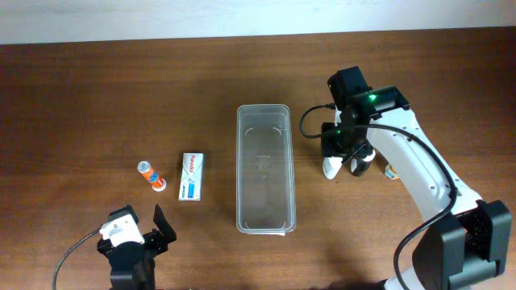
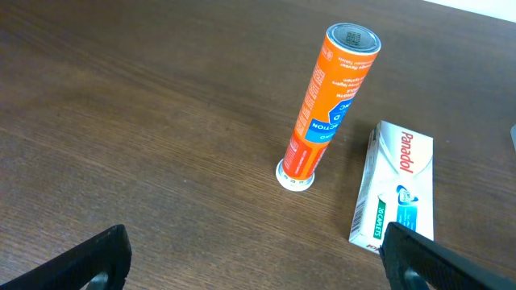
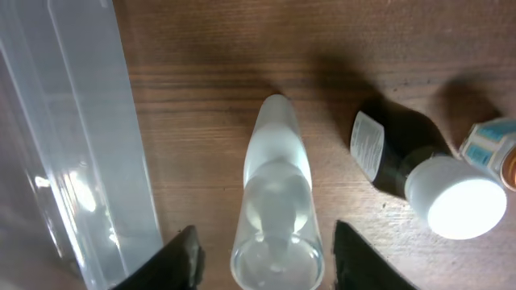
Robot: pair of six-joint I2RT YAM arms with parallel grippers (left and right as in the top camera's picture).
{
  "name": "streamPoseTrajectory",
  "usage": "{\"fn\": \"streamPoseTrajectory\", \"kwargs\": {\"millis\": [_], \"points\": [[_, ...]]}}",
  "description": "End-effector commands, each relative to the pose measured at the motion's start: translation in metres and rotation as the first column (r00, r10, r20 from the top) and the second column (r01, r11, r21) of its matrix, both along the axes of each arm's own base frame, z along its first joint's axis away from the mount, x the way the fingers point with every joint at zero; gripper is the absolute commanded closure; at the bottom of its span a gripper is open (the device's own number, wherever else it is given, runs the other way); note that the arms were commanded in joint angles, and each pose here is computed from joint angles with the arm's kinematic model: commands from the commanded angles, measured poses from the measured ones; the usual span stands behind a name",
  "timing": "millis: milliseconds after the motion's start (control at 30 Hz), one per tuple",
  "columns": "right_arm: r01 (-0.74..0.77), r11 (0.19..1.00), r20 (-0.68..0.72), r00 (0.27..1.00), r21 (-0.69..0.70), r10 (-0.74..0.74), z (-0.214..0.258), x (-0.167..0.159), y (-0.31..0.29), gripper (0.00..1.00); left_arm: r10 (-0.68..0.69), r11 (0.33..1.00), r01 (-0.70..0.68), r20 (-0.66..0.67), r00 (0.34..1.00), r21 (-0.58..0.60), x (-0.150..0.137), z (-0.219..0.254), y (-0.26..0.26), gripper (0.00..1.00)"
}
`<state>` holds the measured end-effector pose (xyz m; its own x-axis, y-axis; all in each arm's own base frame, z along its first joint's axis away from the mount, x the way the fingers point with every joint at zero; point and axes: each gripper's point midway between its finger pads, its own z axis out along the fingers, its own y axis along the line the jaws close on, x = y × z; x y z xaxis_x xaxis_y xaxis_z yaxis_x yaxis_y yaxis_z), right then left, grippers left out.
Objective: Pack container
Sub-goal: 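Reach the right gripper to the white spray bottle and grasp it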
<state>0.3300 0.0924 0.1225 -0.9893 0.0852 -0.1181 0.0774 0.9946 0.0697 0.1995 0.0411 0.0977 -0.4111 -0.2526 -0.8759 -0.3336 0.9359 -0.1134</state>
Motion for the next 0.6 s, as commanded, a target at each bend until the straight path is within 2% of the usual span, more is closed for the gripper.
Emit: {"fn": "streamPoseTrajectory", "kwargs": {"millis": [0, 167, 433, 567], "points": [[0.009, 1.0, 0.003, 1.0, -0.019, -0.009, -0.0028, 0.0, -0.0009, 0.59, 0.006, 1.0, -0.006, 0.008, 1.0, -0.003, 0.0001, 0.0002, 0.001, 0.01], [0.01, 1.0, 0.002, 1.0, -0.023, -0.01, -0.0042, -0.0005, -0.0017, 0.6, 0.006, 1.0, -0.006, 0.008, 1.0, -0.003, 0.0001, 0.0002, 0.001, 0.01], [0.036, 0.997, -0.001, 0.999, -0.061, -0.036, -0.0093, -0.0024, -0.0091, 0.75, 0.006, 1.0, -0.006, 0.008, 1.0, -0.003, 0.0001, 0.0003, 0.001, 0.01], [0.036, 0.998, 0.023, 0.999, -0.054, -0.035, -0.0033, 0.0032, -0.0076, 0.78, 0.006, 1.0, -0.006, 0.008, 1.0, -0.003, 0.0001, 0.0002, 0.001, 0.01]]}}
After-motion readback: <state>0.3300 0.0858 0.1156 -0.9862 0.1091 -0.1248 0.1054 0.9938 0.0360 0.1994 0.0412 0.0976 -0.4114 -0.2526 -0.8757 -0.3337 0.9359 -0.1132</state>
